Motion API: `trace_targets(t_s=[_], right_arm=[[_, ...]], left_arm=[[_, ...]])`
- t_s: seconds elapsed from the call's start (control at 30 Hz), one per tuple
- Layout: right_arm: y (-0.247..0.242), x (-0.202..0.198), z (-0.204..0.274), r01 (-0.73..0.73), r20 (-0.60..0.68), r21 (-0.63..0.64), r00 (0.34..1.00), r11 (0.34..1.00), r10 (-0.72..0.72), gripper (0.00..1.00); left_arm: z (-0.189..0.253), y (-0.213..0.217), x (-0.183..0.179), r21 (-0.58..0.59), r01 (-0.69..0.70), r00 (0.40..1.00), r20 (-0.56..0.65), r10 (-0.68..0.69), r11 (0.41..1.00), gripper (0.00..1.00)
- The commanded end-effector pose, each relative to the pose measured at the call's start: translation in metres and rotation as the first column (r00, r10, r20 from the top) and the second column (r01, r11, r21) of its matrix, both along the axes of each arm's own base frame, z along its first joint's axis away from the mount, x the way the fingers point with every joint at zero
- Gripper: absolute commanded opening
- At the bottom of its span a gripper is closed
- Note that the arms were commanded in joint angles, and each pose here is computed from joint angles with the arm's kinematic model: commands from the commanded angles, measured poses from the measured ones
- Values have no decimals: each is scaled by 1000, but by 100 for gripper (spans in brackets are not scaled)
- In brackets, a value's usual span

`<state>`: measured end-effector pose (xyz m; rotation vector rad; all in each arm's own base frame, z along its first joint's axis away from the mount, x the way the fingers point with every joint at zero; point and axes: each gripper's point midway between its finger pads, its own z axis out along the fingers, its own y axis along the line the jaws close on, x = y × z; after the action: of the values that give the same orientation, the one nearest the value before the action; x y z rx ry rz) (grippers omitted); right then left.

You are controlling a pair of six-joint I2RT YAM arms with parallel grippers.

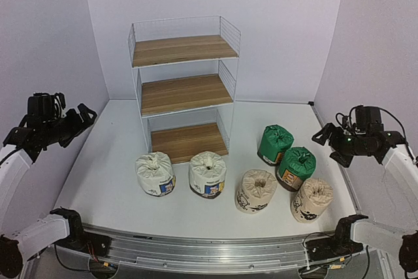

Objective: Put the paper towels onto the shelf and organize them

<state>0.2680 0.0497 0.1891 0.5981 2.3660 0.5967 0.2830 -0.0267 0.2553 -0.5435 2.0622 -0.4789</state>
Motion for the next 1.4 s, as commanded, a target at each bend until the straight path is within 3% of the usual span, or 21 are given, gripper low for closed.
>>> trace_targets(t_s=[0.0,0.1,0.23,0.37,0.53,0.67,0.9,1.37], right_arm=[[65,-6,29,-286,78,213,958,934,276,98],[110,-16,15,-378,12,48,926,925,378,98],[173,-8,-6,-414,-86,-153,910,897,406,98],[233,8,-9,-407,-68,-309,911,860,407,95],[291,14,-24,-420,-67,-364,902,831,427,87],[308,12,-39,-421,-91,-356,904,835,417,84],[312,11,-69,-417,-148,-367,909,832,390,70],[326,2,-101,-440,-203,-352,898,826,391,58]], left_arm=[[-10,-8,-5,-38,32,999,-25,-33,999,100],[-17,-9,-4,-46,31,999,-42,-33,998,100],[-20,-11,0,-53,37,998,-53,-40,998,100],[-24,-11,1,-52,37,997,-64,-40,998,100],[-28,-10,-3,-51,35,996,-79,-39,998,100],[-29,-9,-6,-45,32,996,-82,-36,998,100],[-32,-10,-6,-41,37,995,-96,-41,998,100],[-41,-9,-5,-33,33,993,-115,-36,999,100]])
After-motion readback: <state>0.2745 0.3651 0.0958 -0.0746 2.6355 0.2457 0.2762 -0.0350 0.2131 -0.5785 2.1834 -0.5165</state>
